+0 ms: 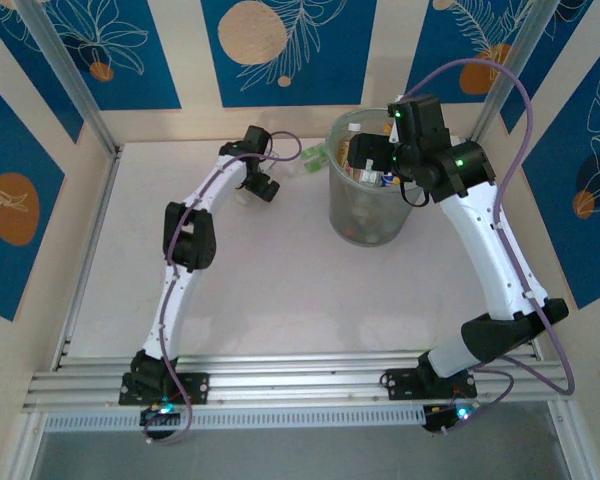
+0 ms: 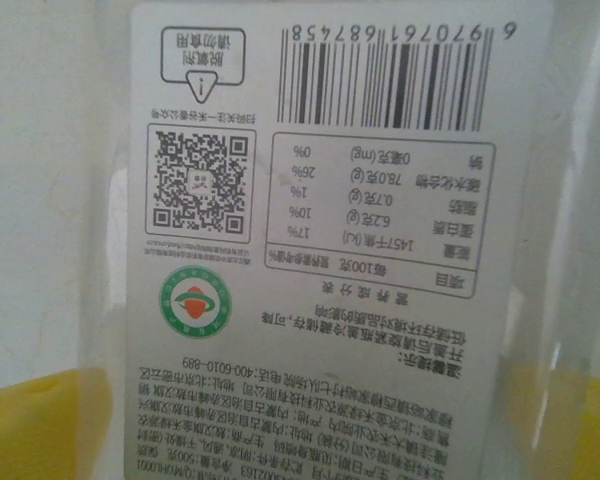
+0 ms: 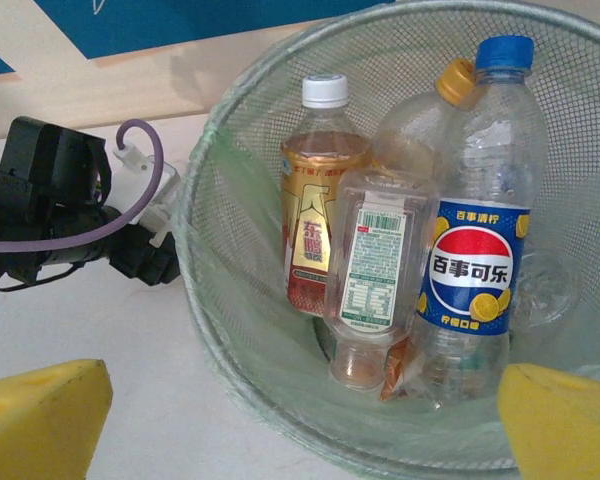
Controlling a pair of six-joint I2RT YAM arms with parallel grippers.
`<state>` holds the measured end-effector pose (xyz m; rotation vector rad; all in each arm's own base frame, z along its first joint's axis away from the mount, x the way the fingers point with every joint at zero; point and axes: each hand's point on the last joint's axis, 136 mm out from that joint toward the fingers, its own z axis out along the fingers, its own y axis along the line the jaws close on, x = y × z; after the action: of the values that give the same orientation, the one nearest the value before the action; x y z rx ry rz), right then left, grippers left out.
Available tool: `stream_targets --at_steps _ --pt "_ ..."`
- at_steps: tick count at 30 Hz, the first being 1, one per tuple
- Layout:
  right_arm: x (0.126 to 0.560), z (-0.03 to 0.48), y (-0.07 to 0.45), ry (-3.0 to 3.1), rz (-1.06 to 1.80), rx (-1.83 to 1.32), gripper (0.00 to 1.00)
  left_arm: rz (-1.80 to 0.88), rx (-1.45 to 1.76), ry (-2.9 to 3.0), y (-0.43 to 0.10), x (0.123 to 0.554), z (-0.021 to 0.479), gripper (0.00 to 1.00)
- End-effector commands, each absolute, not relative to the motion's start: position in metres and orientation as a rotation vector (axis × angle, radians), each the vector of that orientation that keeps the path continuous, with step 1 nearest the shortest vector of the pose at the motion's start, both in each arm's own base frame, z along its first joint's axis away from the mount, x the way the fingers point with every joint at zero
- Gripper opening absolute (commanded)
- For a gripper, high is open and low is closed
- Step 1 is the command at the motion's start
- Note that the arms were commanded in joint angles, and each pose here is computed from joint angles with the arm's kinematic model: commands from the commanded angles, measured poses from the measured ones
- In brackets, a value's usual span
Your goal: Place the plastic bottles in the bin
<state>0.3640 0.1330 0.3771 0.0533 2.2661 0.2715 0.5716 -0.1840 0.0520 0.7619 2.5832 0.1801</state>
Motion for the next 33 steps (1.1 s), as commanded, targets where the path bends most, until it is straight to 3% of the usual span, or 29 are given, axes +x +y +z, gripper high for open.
stream_targets --at_steps 1,6,14,33 --pt "0.361 0.386 0.131 2.229 0.281 0.077 0.99 0.196 0.803 2.637 -0.173 0.567 0.032 1.00" --pt "0.362 0.384 0.131 2.233 0.277 0.079 0.99 0.206 0.811 2.639 -0.172 0.567 0.030 0.96" --pt "0.362 0.381 0.130 2.236 0.272 0.086 0.99 0.225 0.825 2.650 -0.169 0.562 0.035 0.69" --pt "0.349 0.381 0.125 2.204 0.299 0.110 0.99 0.194 0.600 2.502 -0.153 0.528 0.150 0.69"
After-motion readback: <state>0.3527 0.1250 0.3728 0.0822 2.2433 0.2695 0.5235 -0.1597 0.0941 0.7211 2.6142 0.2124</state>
